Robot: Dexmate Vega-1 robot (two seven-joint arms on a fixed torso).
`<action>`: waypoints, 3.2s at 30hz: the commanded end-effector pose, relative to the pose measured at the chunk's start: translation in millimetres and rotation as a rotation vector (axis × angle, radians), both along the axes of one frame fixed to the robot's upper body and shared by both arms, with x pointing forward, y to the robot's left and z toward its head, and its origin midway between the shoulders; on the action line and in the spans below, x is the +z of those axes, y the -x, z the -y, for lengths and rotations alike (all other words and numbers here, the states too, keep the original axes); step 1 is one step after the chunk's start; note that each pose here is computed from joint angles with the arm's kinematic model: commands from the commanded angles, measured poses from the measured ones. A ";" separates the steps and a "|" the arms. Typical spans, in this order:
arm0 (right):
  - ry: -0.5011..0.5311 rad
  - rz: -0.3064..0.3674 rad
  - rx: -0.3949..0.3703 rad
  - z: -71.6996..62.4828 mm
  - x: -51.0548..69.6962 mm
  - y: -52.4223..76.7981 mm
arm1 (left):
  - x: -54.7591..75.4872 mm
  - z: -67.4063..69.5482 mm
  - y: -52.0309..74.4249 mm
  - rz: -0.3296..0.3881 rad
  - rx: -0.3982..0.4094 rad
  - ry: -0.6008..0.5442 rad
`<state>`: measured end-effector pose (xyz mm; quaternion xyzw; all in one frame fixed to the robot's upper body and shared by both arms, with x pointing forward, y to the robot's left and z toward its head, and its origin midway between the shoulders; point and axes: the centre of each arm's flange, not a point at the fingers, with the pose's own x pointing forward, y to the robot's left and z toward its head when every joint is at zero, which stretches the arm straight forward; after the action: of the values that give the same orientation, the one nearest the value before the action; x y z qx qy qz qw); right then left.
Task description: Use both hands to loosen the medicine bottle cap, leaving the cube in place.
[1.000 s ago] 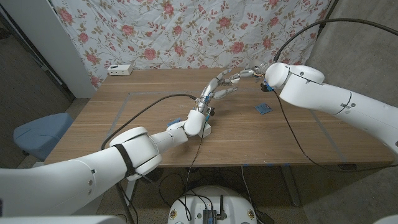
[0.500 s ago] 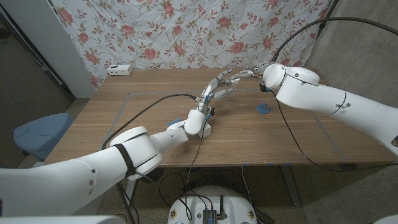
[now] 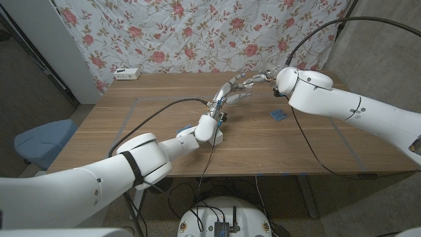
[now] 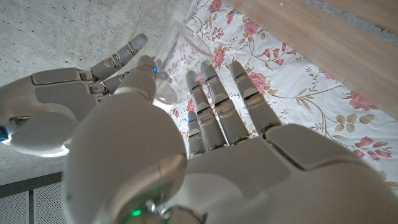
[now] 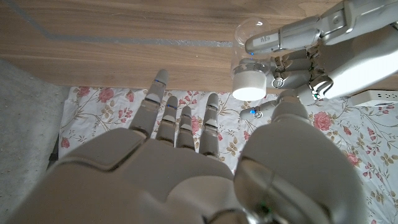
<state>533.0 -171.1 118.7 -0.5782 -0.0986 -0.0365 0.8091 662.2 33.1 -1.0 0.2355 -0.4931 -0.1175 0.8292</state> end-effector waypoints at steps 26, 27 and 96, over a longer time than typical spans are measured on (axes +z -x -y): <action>-0.004 0.014 0.001 -1.1 -4.3 -9.5 | 2.2 4.0 -1.4 -0.012 -0.007 -0.019; -0.005 0.015 0.002 -0.9 -4.4 -9.4 | 2.3 4.2 -1.5 -0.013 -0.008 -0.020; 0.001 0.046 -0.007 4.8 -7.9 -9.4 | 2.6 7.7 -3.3 -0.032 -0.012 -0.029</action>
<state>543.5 -173.1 111.3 -0.5759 -0.1249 -0.0547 0.8061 664.6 25.7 1.2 0.2424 -0.4818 -0.1330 0.8315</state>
